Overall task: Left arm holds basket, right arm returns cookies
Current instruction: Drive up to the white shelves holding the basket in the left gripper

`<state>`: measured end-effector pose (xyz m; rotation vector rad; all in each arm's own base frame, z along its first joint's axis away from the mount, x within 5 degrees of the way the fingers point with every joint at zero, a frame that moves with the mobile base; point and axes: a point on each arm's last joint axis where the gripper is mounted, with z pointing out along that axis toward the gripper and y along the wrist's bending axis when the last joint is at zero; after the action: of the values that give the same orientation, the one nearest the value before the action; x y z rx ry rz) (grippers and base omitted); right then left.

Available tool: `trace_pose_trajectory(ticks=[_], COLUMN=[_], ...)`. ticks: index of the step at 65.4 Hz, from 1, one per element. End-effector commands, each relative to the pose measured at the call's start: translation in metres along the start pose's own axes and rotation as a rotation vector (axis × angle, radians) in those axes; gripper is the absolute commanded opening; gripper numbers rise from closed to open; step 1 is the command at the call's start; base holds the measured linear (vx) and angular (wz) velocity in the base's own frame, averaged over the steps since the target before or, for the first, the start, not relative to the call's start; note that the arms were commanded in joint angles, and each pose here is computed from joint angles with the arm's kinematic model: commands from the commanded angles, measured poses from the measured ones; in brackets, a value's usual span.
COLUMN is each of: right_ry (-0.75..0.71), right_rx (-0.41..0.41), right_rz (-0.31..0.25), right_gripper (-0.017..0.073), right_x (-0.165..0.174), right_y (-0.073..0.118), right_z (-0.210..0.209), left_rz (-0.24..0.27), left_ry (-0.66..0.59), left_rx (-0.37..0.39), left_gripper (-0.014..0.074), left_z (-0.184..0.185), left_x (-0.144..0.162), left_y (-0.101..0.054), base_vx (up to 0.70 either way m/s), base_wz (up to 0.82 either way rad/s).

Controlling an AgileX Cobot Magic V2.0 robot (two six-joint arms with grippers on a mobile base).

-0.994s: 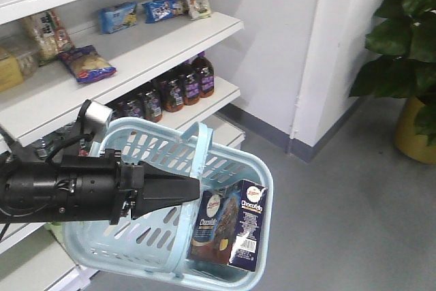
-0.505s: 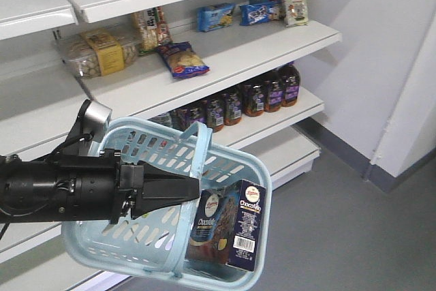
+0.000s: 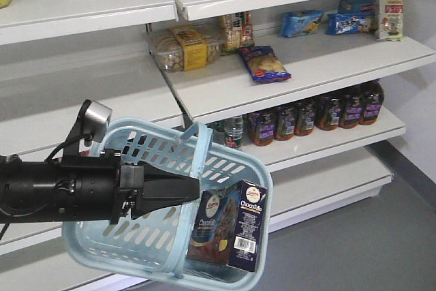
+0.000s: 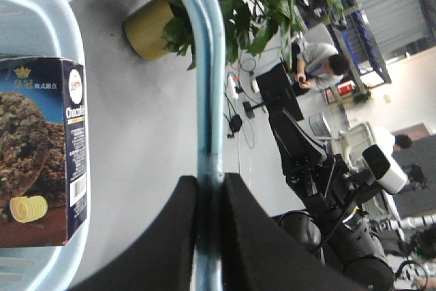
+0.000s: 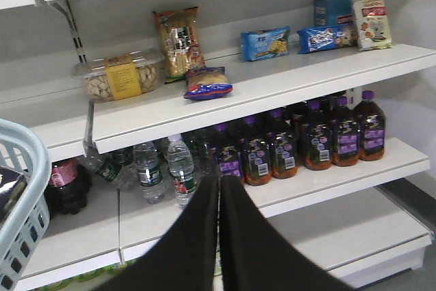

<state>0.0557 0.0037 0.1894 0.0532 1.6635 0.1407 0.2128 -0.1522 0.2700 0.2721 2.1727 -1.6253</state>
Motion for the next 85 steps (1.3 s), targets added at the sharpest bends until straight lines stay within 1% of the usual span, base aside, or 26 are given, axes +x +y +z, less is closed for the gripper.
trace_pose_trajectory(ticks=[1,33,66,85], right_ry=[-0.057,-0.057,-0.057,-0.057], right_rx=[-0.002,-0.002,-0.002,-0.002], right_rz=[-0.004,-0.004,-0.004,-0.004], right_gripper=[-0.0008,-0.0008,-0.0008,-0.0008], right_x=[-0.0002,-0.0002,-0.0002,-0.0002], right_y=[-0.0004,-0.0004,-0.0004,-0.0004], right_z=[0.0009,0.0009,0.0009,0.0009], left_rz=[0.01,0.01,0.01,0.01], left_ry=[-0.071,-0.071,-0.071,-0.071], left_rx=[0.129,0.129,0.129,0.129], left_gripper=[-0.0007,-0.0007,-0.0006,-0.0006], left_z=[-0.0045,-0.0045,-0.0045,-0.0045], left_x=[-0.0099,-0.0099,-0.0099,-0.0099], left_y=[-0.0242,-0.0242,-0.0242,-0.0242], base_vx=[0.02,0.05,0.1,0.09], base_wz=[0.34,0.29,0.38,0.2])
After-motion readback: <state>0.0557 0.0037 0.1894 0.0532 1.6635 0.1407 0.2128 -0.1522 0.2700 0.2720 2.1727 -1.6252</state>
